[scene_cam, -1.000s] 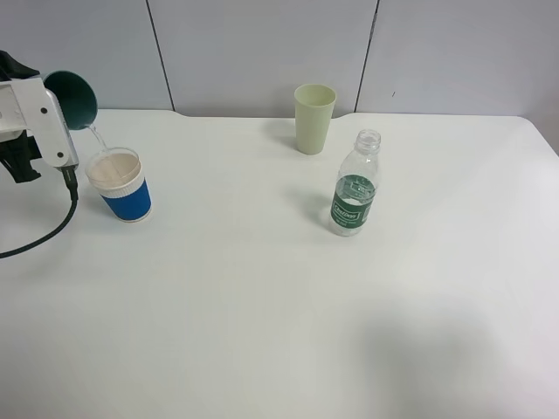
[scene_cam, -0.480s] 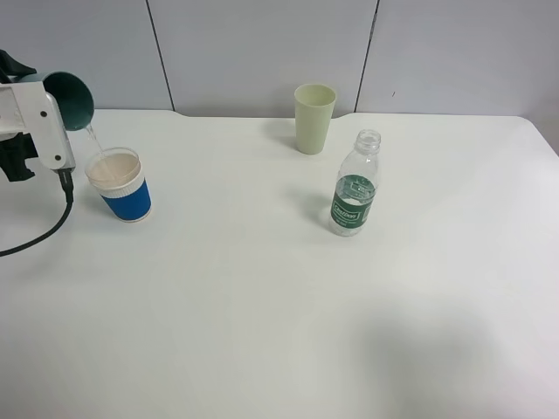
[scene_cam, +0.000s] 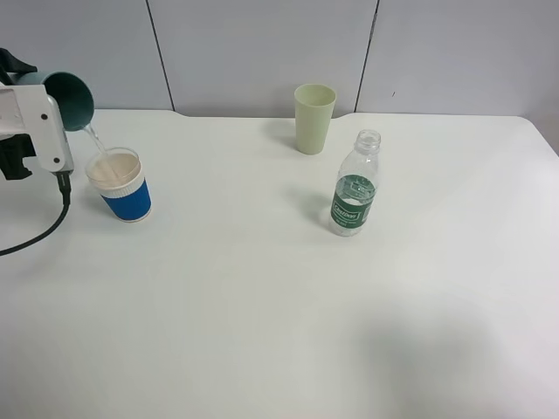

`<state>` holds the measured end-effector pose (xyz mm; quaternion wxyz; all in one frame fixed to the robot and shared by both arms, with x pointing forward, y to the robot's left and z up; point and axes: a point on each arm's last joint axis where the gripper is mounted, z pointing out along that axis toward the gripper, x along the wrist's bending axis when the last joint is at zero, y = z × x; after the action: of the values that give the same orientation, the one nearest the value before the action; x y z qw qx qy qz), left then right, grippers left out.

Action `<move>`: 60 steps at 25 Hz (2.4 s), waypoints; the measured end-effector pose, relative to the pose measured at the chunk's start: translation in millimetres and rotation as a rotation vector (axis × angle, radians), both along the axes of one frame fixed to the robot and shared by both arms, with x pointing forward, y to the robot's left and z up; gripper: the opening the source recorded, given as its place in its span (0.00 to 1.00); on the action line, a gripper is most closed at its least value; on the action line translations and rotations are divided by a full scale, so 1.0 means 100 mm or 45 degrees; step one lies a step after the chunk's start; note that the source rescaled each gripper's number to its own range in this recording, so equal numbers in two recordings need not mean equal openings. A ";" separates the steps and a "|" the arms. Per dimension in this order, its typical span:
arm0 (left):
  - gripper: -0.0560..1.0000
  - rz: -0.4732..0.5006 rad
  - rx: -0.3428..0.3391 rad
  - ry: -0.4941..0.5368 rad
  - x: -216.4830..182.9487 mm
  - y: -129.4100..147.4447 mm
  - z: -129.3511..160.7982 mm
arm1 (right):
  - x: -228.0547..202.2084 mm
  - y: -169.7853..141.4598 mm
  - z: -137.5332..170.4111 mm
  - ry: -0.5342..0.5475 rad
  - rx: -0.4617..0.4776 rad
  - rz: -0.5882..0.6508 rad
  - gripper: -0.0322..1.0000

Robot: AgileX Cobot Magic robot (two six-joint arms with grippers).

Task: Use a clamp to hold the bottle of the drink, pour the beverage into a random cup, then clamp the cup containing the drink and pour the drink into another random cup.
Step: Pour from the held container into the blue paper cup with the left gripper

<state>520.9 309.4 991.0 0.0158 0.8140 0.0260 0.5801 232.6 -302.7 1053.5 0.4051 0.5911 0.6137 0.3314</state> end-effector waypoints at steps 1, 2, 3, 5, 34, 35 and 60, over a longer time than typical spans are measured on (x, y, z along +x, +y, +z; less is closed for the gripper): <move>0.06 -0.002 0.005 0.000 0.00 0.00 0.00 | 0.00 0.00 0.00 0.000 0.000 0.000 1.00; 0.06 -0.002 0.007 0.000 0.00 0.00 0.00 | 0.00 0.00 0.00 0.000 0.000 0.000 1.00; 0.06 -0.003 0.009 -0.001 0.00 0.00 0.00 | 0.00 0.00 0.00 0.000 0.000 0.000 1.00; 0.06 -0.009 0.025 -0.001 0.00 0.00 0.00 | 0.00 0.00 0.00 0.000 0.000 0.000 1.00; 0.06 -0.089 0.261 -0.017 0.00 0.00 0.01 | 0.00 0.00 0.00 0.000 0.000 0.000 1.00; 0.06 -0.090 0.263 -0.018 0.00 0.00 0.01 | 0.00 0.00 0.00 0.000 0.000 0.000 1.00; 0.06 -0.203 0.641 -0.089 -0.03 -0.01 0.01 | 0.00 0.00 0.00 0.000 0.000 0.000 1.00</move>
<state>518.2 308.7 991.9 -0.1406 0.7713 -0.1838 0.5929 232.6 -302.7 1053.5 0.4051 0.5911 0.6137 0.3314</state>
